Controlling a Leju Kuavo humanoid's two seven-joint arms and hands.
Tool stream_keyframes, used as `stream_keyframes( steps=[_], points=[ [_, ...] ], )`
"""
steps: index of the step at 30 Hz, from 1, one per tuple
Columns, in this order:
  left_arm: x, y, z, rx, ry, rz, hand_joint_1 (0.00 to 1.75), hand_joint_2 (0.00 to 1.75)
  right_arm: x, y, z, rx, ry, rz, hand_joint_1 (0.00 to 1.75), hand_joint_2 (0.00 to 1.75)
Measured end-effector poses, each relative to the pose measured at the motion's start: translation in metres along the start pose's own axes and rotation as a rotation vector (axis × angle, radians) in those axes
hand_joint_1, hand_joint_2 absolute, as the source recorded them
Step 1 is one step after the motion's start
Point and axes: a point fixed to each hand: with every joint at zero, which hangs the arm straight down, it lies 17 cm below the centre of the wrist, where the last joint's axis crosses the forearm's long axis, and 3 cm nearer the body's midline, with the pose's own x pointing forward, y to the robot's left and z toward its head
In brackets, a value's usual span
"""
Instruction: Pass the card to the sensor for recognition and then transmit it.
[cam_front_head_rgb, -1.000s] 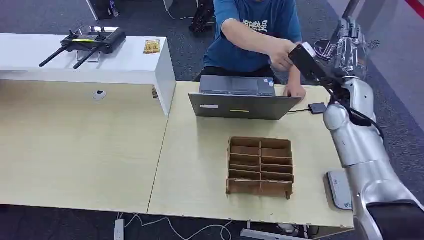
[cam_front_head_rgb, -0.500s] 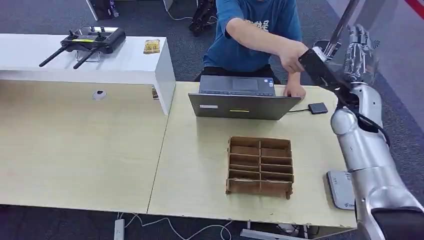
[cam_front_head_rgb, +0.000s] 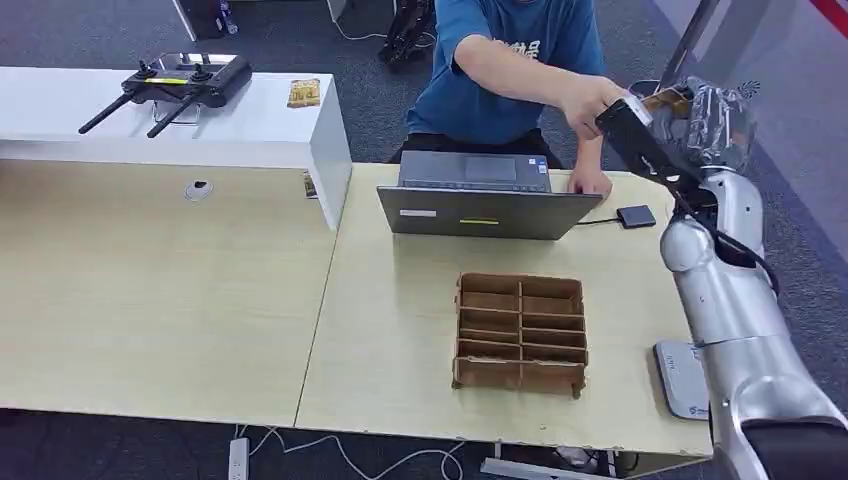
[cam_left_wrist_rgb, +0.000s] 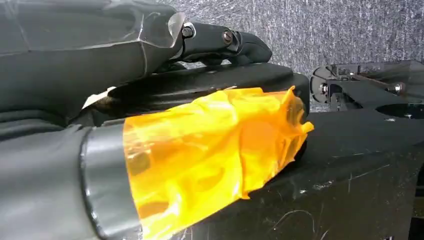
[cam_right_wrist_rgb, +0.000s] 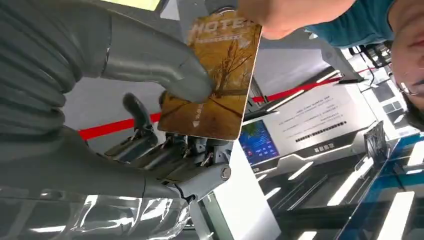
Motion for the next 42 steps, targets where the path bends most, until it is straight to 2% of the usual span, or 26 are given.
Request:
stream_keyframes(
  steps=[11,14,17,22,24,26,35,42],
  points=[
    [0.0,0.0,0.0,0.0,0.0,-0.003,0.0,0.0,0.002,0.0,0.0,-0.003,-0.002,-0.02,1.75,1.75],
    [0.0,0.001,0.0,0.001,0.0,-0.001,0.0,0.0,0.004,0.002,0.0,0.007,0.011,-0.103,1.75,1.75],
    [0.0,0.001,0.0,0.004,0.001,0.006,0.0,0.0,0.002,0.007,0.0,0.033,0.057,-0.271,1.75,1.75],
    [0.0,0.003,0.0,0.009,0.002,0.016,0.0,0.0,-0.009,0.018,0.001,0.097,0.176,-0.701,1.75,1.75],
    [0.001,0.003,0.0,0.014,0.001,0.017,0.0,0.0,-0.022,0.018,-0.001,0.09,0.23,-0.871,1.75,1.75],
    [0.001,0.004,-0.001,0.015,0.001,0.017,0.0,0.0,-0.038,0.016,-0.003,0.068,0.273,-0.966,1.75,1.75],
    [0.002,0.004,0.0,0.016,0.0,0.016,0.0,0.0,-0.062,0.023,0.002,0.063,0.336,-1.001,1.75,1.75],
    [0.002,0.005,-0.001,0.024,0.0,0.017,0.0,0.0,-0.089,0.018,0.007,-0.001,0.395,-1.109,1.75,1.75]
  ],
)
